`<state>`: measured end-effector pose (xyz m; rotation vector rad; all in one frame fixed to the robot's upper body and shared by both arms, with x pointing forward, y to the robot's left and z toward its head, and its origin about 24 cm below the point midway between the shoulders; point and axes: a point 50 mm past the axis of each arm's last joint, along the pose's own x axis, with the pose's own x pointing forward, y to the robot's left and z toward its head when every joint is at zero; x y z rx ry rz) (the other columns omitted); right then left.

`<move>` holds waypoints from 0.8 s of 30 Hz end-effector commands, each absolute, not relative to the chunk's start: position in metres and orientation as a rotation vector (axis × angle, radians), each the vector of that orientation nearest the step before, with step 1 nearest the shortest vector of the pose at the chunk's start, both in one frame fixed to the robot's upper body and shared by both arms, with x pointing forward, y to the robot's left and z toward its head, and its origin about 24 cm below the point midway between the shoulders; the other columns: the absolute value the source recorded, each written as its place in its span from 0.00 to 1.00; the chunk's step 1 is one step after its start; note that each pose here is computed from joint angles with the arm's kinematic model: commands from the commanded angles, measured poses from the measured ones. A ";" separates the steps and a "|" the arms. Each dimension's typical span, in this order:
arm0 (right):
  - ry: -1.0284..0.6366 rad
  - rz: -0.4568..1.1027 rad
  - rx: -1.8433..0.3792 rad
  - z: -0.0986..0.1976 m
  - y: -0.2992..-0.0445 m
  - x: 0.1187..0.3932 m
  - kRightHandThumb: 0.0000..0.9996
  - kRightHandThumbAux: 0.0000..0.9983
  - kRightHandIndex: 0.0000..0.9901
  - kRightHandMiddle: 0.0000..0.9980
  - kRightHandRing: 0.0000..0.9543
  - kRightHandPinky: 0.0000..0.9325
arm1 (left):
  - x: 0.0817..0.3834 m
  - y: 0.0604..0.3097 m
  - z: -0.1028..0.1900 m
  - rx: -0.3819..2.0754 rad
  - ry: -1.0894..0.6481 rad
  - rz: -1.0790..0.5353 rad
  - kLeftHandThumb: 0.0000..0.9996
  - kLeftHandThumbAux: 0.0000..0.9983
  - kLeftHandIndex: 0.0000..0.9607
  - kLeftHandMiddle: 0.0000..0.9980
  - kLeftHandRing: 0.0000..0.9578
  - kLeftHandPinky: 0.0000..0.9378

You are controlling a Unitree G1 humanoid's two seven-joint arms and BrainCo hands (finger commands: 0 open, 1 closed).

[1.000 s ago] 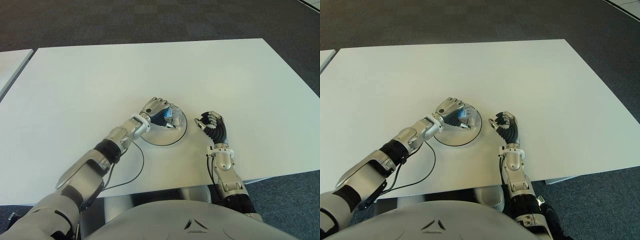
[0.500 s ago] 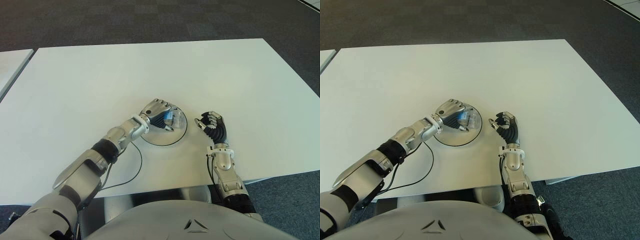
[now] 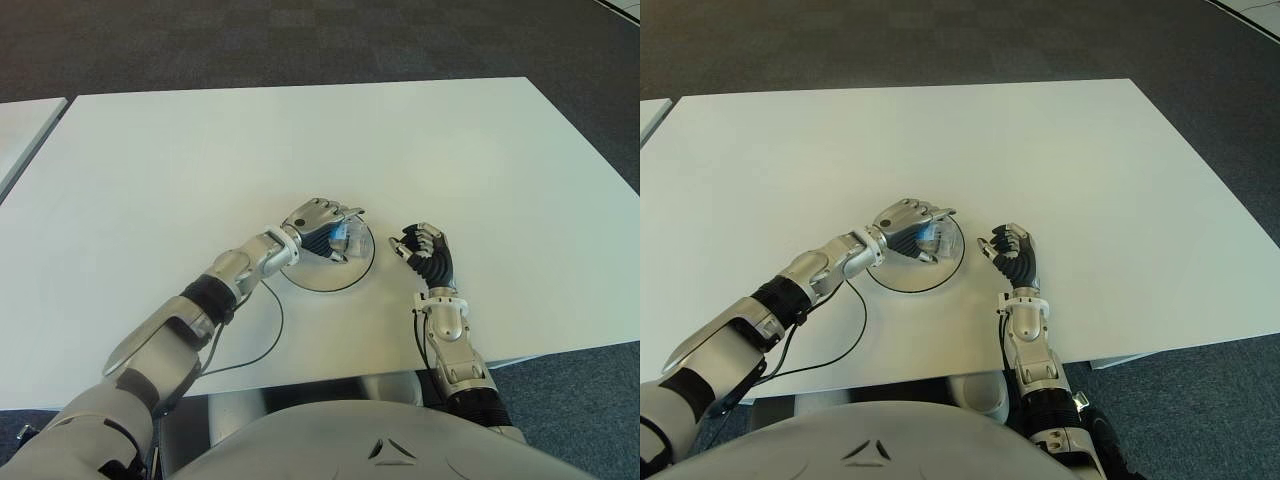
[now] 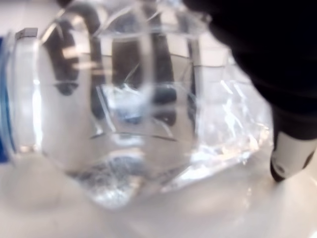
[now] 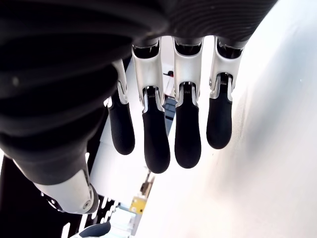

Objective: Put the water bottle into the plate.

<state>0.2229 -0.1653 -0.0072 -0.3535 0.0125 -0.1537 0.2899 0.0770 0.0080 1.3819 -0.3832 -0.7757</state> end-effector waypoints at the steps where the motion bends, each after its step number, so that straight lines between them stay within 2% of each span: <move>1: 0.027 -0.160 -0.348 -0.010 -0.166 0.221 0.70 0.73 0.43 0.56 0.57 0.52 | 0.274 0.084 -0.016 1.412 -0.273 -0.866 0.04 0.55 0.00 0.00 0.00 0.00; 8: 0.032 -0.159 -0.346 -0.010 -0.166 0.221 0.70 0.73 0.43 0.57 0.58 0.51 | 0.272 0.084 -0.015 1.417 -0.307 -0.849 0.04 0.51 0.00 0.00 0.00 0.00; 12: 0.034 -0.158 -0.345 -0.010 -0.166 0.221 0.70 0.73 0.43 0.57 0.58 0.54 | 0.272 0.083 -0.014 1.420 -0.322 -0.843 0.03 0.50 0.00 0.00 0.00 0.00; 17: 0.038 -0.158 -0.344 -0.010 -0.166 0.221 0.70 0.73 0.43 0.57 0.57 0.50 | 0.271 0.083 -0.011 1.427 -0.346 -0.835 0.03 0.47 0.00 0.00 0.00 0.00; 24: 0.041 -0.159 -0.344 -0.010 -0.165 0.221 0.70 0.73 0.43 0.57 0.56 0.51 | 0.271 0.083 -0.009 1.432 -0.365 -0.827 0.01 0.46 0.00 0.00 0.00 0.00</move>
